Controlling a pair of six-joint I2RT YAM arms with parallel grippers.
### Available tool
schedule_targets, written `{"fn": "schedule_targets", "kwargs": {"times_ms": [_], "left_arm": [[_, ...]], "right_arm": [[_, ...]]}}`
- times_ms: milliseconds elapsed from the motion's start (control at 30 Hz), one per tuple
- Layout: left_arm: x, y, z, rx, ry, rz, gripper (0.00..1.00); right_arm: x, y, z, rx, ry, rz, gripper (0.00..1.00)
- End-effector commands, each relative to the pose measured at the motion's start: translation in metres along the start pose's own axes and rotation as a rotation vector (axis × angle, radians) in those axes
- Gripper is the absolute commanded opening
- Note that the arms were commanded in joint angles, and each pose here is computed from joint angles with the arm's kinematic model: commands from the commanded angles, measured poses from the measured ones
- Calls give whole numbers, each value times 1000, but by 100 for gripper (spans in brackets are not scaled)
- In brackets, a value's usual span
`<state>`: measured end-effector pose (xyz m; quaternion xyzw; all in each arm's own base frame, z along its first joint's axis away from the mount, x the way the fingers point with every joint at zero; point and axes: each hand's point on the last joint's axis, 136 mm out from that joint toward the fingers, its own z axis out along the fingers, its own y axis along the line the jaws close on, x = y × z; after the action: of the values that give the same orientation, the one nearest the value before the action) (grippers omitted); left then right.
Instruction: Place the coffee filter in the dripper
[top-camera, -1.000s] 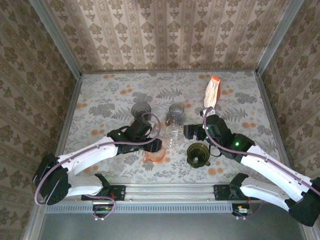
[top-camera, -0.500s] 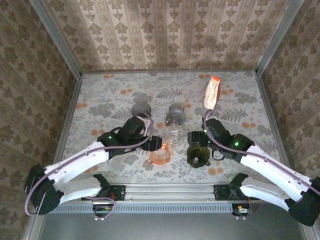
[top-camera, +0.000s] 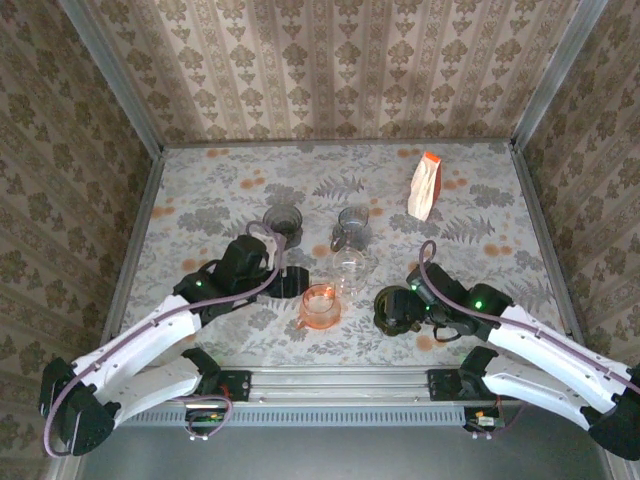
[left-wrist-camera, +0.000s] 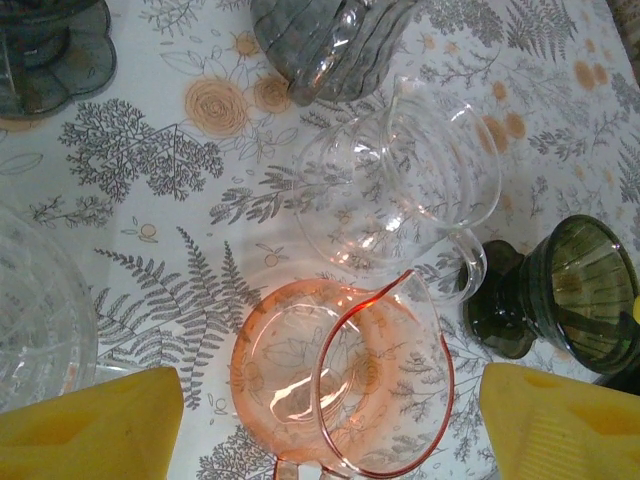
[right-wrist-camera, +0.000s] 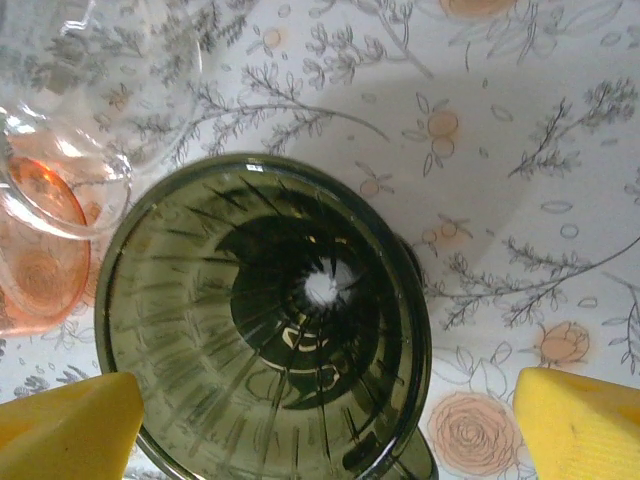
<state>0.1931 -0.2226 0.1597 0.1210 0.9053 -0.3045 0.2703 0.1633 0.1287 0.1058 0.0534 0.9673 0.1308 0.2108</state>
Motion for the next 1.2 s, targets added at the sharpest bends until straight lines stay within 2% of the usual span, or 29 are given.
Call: {"fn": "schedule_targets", "kwargs": {"times_ms": [0, 133, 367, 533, 767, 1167], "left_arm": [[3, 1, -1, 21, -2, -24, 79], [6, 6, 1, 24, 4, -43, 79], [7, 11, 2, 23, 9, -58, 79], [8, 14, 3, 26, 9, -71, 79], [9, 16, 3, 29, 14, -84, 79], [9, 16, 4, 32, 16, -97, 79]], "right_arm": [[19, -1, 2, -9, 74, 49, 97], [28, 5, 11, -17, 115, 39, 97], [34, 41, 11, -96, 128, -22, 91], [43, 47, 14, -63, 145, -105, 86], [50, 31, 23, 57, 122, -187, 80], [43, 31, 24, 118, 64, -274, 40]]}}
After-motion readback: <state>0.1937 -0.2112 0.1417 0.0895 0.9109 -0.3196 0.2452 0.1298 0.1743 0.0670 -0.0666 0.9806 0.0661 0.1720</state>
